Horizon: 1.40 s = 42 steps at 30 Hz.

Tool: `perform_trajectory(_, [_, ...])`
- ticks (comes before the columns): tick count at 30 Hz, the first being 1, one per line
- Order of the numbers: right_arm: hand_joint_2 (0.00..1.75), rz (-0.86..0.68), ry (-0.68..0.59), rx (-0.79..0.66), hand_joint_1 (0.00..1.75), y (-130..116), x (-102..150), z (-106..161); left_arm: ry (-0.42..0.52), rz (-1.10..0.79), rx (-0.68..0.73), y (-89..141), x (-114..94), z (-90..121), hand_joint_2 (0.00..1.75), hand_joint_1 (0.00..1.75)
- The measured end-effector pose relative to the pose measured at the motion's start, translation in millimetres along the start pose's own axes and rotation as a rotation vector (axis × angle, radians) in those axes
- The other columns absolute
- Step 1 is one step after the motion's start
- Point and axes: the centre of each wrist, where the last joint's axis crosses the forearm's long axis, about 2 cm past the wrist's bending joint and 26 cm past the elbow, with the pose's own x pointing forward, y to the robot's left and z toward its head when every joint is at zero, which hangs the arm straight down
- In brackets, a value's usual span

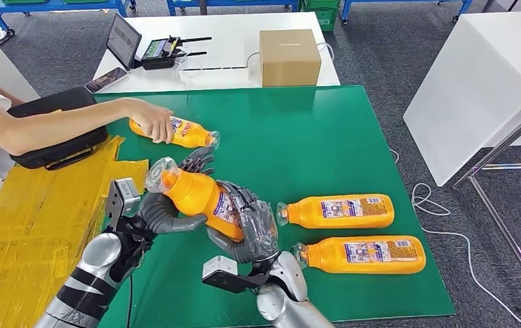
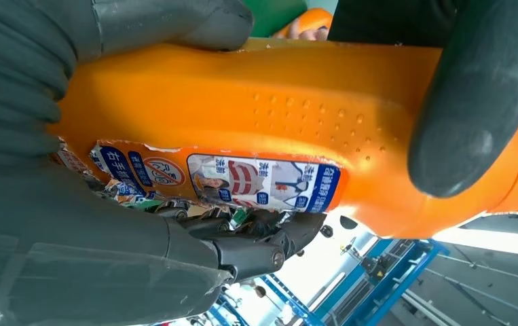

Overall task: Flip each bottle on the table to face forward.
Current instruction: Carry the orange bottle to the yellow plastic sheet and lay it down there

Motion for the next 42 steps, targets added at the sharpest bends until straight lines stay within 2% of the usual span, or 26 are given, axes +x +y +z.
perform_trajectory(6, [1.75, 0.05, -0.012, 0.053, 1.75, 8.3, 3.3, -4.3, 0.0, 0.02, 0.005, 1.6, -1.3, -0.7, 1.75, 0.0])
perform_trajectory(10, [1.75, 0.071, -0.003, 0.087, 1.75, 13.1, 2.2, -6.7, 0.008, 0.034, 0.012, 1.8, -4.4, 1.0, 1.75, 0.26])
perform_trajectory(16, [1.75, 0.082, 0.003, 0.106, 1.75, 15.6, -0.8, -7.7, 0.015, 0.047, 0.025, 1.1, -7.9, 4.1, 1.75, 0.26])
perform_trajectory(19, [1.75, 0.085, 0.005, 0.112, 1.75, 15.9, -2.0, -7.9, 0.018, 0.049, 0.026, 1.0, -8.6, 4.6, 1.75, 1.23])
perform_trajectory(20, [1.75, 0.087, 0.005, 0.114, 1.75, 16.0, -2.3, -8.0, 0.019, 0.049, 0.027, 1.0, -8.9, 4.8, 1.75, 1.6])
perform_trajectory(23, [1.75, 0.089, 0.005, 0.118, 1.75, 16.4, -2.8, -7.7, 0.021, 0.051, 0.029, 1.1, -9.7, 5.3, 1.75, 1.75])
perform_trajectory(37, [1.75, 0.093, 0.0, 0.1, 1.72, 17.0, -2.7, -6.4, 0.016, 0.05, 0.05, 1.5, -9.9, 5.3, 1.75, 1.75])
perform_trajectory(38, [1.75, 0.094, -0.005, 0.098, 1.58, 16.6, -2.5, -6.7, 0.014, 0.052, 0.054, 1.5, -9.9, 5.2, 1.75, 1.75])
perform_trajectory(41, [1.75, 0.101, -0.035, 0.079, 0.34, 13.7, -0.8, -7.3, 0.007, 0.059, 0.078, 1.5, -9.7, 4.7, 1.75, 1.75])
perform_trajectory(42, [1.75, 0.103, -0.048, 0.067, 0.05, 12.3, 0.5, -7.1, 0.002, 0.061, 0.087, 1.4, -9.2, 4.2, 1.75, 1.75])
